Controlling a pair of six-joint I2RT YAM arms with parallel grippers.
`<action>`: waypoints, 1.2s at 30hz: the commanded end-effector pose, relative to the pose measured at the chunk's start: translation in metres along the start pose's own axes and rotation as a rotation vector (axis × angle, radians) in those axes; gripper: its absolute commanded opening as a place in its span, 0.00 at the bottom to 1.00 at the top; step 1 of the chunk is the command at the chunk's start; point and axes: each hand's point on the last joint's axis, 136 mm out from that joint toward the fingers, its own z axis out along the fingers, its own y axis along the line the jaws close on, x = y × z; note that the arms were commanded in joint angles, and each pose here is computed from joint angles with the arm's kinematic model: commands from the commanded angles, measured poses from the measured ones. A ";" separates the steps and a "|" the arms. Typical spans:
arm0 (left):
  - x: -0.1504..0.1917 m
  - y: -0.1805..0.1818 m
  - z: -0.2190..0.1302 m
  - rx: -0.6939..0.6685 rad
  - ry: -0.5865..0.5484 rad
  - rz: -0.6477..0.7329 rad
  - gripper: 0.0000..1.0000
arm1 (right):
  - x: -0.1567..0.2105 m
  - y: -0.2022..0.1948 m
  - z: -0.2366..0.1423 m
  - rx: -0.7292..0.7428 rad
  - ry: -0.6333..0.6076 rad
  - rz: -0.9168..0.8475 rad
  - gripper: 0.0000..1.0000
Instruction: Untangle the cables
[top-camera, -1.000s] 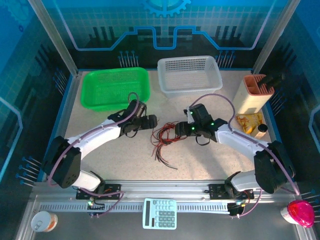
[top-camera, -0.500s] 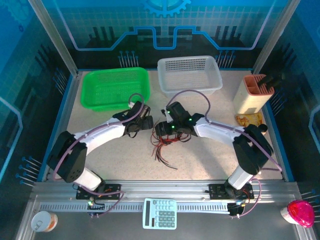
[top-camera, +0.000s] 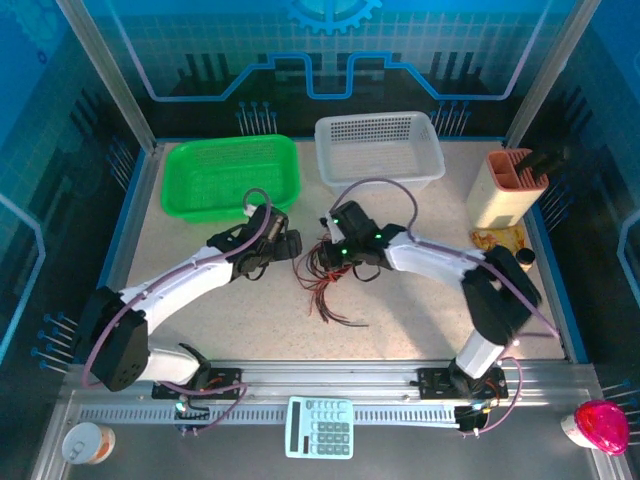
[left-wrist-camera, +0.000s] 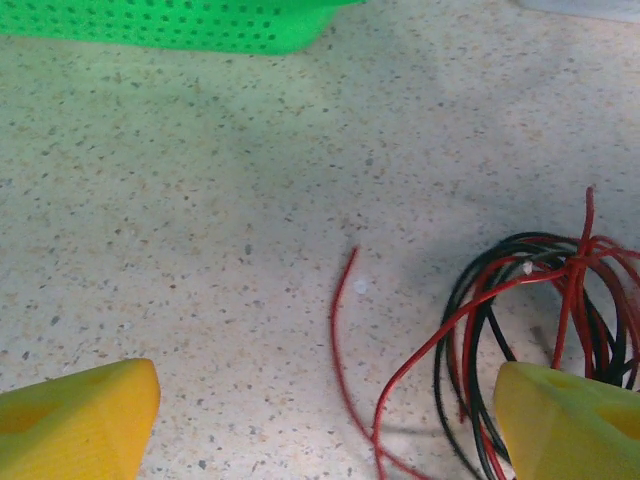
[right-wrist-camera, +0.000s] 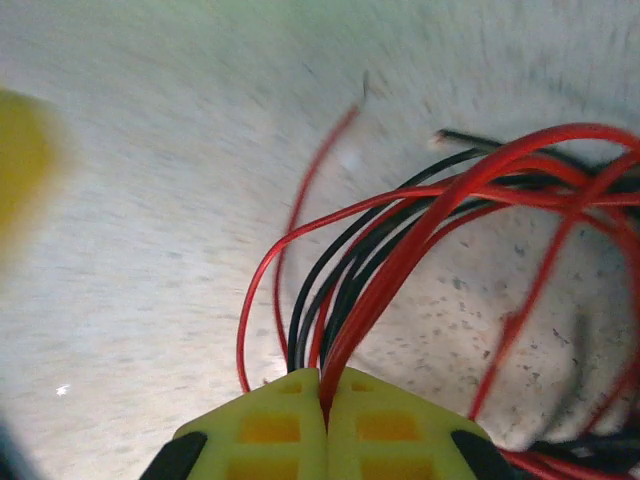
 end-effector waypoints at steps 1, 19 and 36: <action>0.000 -0.015 -0.005 0.089 0.017 -0.012 0.90 | -0.028 0.022 -0.036 -0.143 -0.137 -0.043 0.02; 0.010 -0.011 0.011 0.094 0.064 -0.080 0.92 | 0.034 -0.078 0.002 -0.047 -0.063 0.216 0.00; -0.004 -0.016 0.021 0.240 0.081 -0.352 0.85 | -0.035 0.006 -0.100 -0.333 -0.323 -0.002 0.00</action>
